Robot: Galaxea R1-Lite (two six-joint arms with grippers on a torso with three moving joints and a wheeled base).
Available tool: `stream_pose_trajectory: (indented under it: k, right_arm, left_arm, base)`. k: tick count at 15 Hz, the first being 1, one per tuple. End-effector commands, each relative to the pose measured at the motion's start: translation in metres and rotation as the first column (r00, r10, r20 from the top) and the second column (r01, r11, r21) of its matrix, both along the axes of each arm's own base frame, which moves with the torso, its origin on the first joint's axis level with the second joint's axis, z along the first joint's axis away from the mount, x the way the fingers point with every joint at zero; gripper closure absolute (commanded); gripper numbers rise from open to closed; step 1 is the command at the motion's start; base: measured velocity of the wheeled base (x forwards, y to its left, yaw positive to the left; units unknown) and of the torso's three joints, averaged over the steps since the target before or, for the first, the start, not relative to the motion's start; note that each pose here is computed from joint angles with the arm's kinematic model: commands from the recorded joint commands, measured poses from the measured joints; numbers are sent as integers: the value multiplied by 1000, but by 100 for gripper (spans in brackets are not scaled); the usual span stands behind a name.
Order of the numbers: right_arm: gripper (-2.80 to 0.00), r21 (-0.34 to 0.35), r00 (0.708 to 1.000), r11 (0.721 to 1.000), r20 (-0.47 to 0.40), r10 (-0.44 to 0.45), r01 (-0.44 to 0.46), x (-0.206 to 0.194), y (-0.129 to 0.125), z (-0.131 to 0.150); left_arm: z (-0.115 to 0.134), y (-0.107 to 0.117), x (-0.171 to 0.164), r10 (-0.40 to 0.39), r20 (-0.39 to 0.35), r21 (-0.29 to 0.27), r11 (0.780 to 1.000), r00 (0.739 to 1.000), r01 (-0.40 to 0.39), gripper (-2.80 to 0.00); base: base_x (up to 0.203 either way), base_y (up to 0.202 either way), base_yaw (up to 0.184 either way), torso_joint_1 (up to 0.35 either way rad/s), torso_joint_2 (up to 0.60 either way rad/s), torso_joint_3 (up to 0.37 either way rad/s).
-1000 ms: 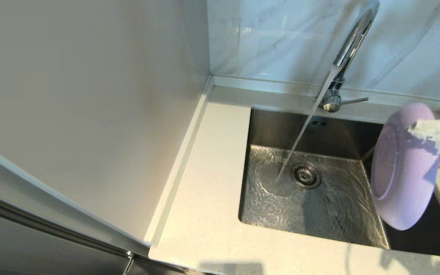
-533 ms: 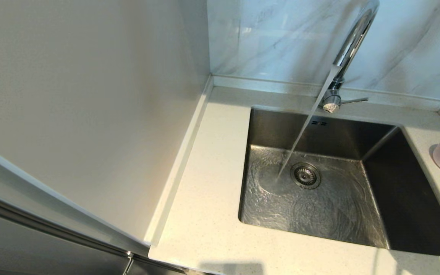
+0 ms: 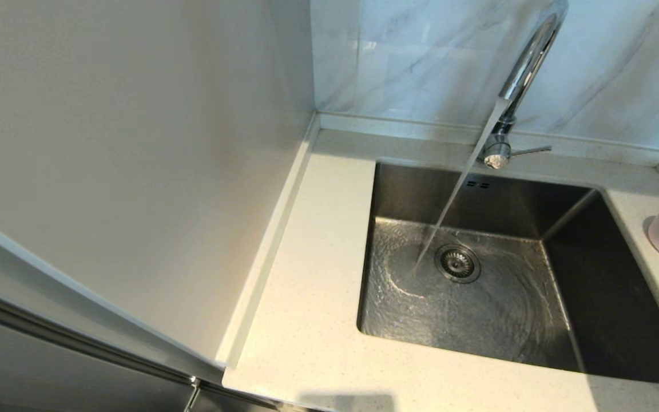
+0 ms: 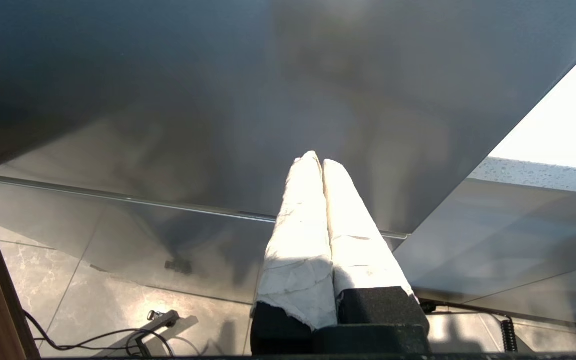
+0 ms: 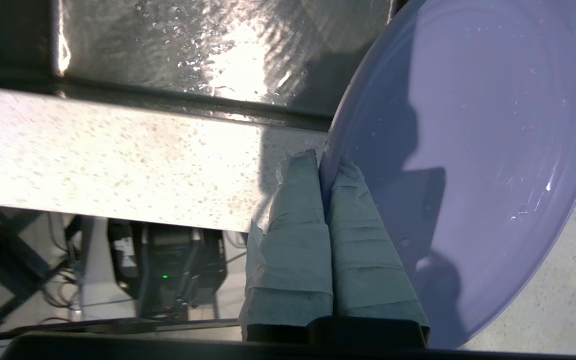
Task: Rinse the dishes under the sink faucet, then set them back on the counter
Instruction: Place the plate on the table
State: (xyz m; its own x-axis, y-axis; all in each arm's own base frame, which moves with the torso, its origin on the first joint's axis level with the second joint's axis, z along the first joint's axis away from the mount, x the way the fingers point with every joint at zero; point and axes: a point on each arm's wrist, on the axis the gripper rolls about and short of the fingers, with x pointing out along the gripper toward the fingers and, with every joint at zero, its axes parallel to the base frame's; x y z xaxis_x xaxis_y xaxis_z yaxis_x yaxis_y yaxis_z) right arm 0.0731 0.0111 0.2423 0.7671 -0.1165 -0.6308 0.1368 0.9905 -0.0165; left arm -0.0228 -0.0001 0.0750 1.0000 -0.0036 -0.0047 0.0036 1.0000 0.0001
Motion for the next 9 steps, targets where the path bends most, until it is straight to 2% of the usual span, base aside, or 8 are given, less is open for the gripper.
stream_pose_trajectory:
  k: [1,2,4,6,9]
  right_arm:
    - [0,-21,1000,1000,4,11,-11,-4,-1,-14]
    - [0,-43,1000,999,-4,15,-15,1,-1,-23]
    - [0,-68,998,996,-35,-54,51,18,-4,-41]
    - [0,-74,991,988,-4,-137,137,39,-11,-53]
    - [0,-137,982,973,-2,-187,185,55,-24,-70]
  left_arm:
    - [0,0,0,1,0,0,1000,1000,-1,0]
    - [0,0,0,1,0,0,1000,1000,-1,0]
    - [0,0,0,1,0,0,1000,1000,-1,0]
    - [0,0,0,1,0,0,1000,1000,-1,0]
    - [0,0,0,1,0,0,1000,1000,-1,0]
  base:
    - [0,0,0,0,0,0]
    - [0,0,0,0,0,0]
    - [0,0,0,0,0,0]
    - [0,0,0,0,0,0]
    - [0,0,0,0,0,0]
